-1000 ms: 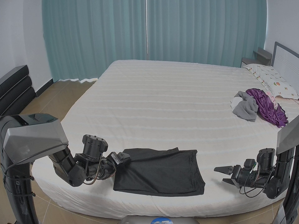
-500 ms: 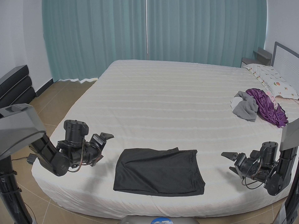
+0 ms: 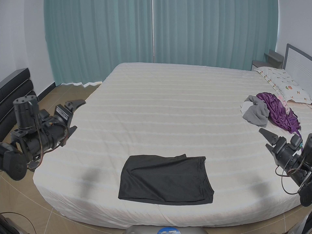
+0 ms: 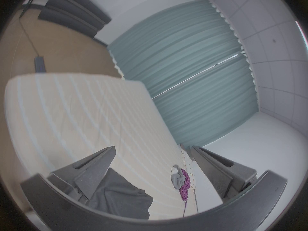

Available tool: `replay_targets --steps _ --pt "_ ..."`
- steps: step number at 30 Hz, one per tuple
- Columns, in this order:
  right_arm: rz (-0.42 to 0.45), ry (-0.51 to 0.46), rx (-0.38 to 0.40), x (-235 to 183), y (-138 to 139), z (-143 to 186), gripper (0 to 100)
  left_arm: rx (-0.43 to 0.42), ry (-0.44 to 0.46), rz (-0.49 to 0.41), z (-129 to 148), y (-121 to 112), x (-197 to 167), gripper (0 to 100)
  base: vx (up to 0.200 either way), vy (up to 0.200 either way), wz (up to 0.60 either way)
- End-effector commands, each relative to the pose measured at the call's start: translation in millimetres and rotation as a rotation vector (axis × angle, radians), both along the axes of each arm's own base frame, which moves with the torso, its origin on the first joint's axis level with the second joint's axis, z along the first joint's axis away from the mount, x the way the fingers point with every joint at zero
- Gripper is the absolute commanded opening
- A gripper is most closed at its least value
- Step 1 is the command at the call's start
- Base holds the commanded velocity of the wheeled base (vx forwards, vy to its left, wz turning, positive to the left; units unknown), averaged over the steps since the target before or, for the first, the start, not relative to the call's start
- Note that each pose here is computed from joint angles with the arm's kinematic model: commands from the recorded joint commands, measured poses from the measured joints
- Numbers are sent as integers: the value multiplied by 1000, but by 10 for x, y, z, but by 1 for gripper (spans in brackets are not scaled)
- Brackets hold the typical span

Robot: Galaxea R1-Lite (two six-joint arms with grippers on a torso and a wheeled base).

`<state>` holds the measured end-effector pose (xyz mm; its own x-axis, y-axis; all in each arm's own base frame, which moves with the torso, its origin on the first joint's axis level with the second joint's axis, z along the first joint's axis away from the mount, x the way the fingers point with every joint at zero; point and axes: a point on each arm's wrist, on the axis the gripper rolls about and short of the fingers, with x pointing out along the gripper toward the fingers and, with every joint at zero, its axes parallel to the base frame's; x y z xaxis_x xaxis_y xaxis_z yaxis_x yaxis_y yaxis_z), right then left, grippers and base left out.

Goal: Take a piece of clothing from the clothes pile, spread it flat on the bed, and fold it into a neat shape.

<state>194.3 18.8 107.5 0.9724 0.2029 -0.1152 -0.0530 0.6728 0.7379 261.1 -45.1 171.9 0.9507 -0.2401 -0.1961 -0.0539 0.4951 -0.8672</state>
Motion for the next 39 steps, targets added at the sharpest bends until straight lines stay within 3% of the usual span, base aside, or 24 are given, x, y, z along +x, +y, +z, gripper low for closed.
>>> replay_targets --steps 1,5,8,14,15,19,24,25,30,31,35,39 --pt "-72 -269 -209 -658 -127 482 100 154 -259 102 449 237 -850 100 0 0 0" --pt "-38 -324 -289 -973 -122 542 100 231 -354 123 501 282 -1216 100 0 0 0" --pt "55 -390 -387 -1409 -116 495 100 369 -464 161 489 336 -1620 100 0 0 0" --pt "66 -408 -633 -1957 -134 261 100 522 -537 241 414 423 -2204 100 0 0 0" --pt "66 -406 -637 -1965 -134 258 100 527 -538 243 410 426 -2221 100 0 0 0" --pt "64 -399 -720 -2325 -145 230 100 677 -578 269 269 482 -2668 100 0 0 0" --pt "34 -371 -739 -2450 -138 224 100 775 -613 327 209 504 -2926 100 0 0 0" --pt "-16 -367 -752 -2455 -148 244 100 820 -607 361 123 497 -3009 100 0 0 0" --pt "-93 -368 -809 -2432 -164 238 100 839 -622 391 -3 485 -3174 100 0 0 0" --pt "-188 -374 -860 -2384 -183 207 100 873 -600 413 -93 477 -3222 100 0 0 0" --pt "-339 -369 -909 -2264 -212 49 100 918 -551 439 -205 486 -3144 100 0 0 0" --pt "-373 -351 -919 -2200 -219 -85 100 1043 -536 510 -471 499 -2971 100 0 0 0"
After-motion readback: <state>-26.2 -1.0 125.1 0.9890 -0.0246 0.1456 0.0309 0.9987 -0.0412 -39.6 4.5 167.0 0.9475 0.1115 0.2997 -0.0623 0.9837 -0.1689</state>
